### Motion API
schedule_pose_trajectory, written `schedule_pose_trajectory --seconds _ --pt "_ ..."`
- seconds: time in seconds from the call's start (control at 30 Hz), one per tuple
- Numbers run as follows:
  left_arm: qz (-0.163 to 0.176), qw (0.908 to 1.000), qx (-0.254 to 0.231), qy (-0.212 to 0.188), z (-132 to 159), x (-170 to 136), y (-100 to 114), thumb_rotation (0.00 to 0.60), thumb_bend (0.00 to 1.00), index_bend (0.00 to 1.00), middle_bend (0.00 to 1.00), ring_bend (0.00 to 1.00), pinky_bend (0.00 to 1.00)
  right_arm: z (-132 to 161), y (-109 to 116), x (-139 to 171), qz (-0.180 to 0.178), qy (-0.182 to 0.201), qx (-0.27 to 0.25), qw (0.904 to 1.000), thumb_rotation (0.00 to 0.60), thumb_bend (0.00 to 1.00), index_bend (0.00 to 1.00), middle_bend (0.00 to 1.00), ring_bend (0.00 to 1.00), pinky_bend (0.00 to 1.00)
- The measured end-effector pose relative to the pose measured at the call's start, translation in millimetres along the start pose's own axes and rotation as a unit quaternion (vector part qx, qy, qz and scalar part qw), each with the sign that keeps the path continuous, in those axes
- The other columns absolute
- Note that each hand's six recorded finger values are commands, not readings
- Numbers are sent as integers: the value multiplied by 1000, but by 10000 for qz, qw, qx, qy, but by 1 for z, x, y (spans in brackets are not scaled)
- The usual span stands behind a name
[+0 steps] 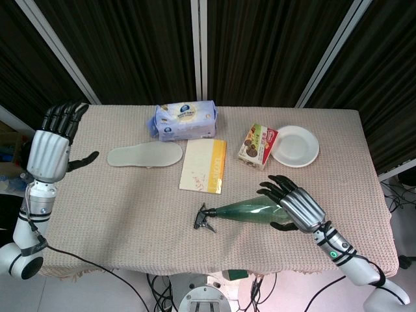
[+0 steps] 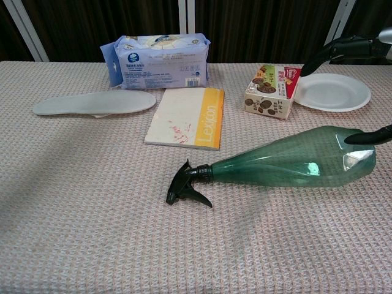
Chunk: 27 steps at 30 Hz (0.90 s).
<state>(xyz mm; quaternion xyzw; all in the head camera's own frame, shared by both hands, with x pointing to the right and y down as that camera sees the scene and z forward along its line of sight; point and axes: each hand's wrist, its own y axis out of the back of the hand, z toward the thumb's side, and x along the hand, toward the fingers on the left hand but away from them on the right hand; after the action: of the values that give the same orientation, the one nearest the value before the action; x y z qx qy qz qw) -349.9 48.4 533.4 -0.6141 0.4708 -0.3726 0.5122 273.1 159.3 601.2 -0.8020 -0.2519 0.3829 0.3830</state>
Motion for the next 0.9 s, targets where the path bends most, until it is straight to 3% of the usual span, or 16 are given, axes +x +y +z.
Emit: schedule_pose_trajectory --seconds 0.33,0.43,0.57,0.6,0.63,0.7,0.77,0.8,0.9 --pt "-350 9991 -214 138 -6 2 -12 600 0 68 49 32 87 -7 4 7 -67 -137 -53 9999 600 123 238 145 59 118" --pt "-539 9967 -581 195 -7 0 -19 600 0 68 49 31 87 -10 8 15 -170 -175 -103 9996 600 123 237 160 59 118" --pt "-953 9863 -1309 319 -7 -7 -37 592 0 68 49 32 87 -17 17 31 -449 -242 -187 9985 600 130 235 174 59 117" --pt "-1055 9827 -1484 352 -6 -9 -42 561 0 68 49 32 87 -20 21 38 -562 -276 -219 9978 600 130 235 175 59 117" --pt "-1163 9784 -1663 384 -6 -12 -47 469 0 68 49 32 87 -23 24 44 -653 -306 -244 9971 600 130 235 175 59 117" --pt "-1434 9660 -2101 454 -3 -18 -62 207 0 68 49 31 86 -29 32 59 -870 -392 -304 9950 600 129 235 175 59 117" --pt "-1693 9509 -2543 505 3 -24 -77 52 0 68 49 31 84 -35 40 73 -1049 -474 -368 9927 600 130 235 174 59 117" --pt "-1795 9437 -2730 516 6 -26 -84 11 0 68 49 31 82 -38 44 82 -1158 -529 -417 9910 600 129 235 174 59 117" --pt "-2063 9164 -3391 517 19 -34 -104 0 0 69 49 31 69 -45 54 101 -1379 -654 -526 9869 600 129 235 173 59 117"
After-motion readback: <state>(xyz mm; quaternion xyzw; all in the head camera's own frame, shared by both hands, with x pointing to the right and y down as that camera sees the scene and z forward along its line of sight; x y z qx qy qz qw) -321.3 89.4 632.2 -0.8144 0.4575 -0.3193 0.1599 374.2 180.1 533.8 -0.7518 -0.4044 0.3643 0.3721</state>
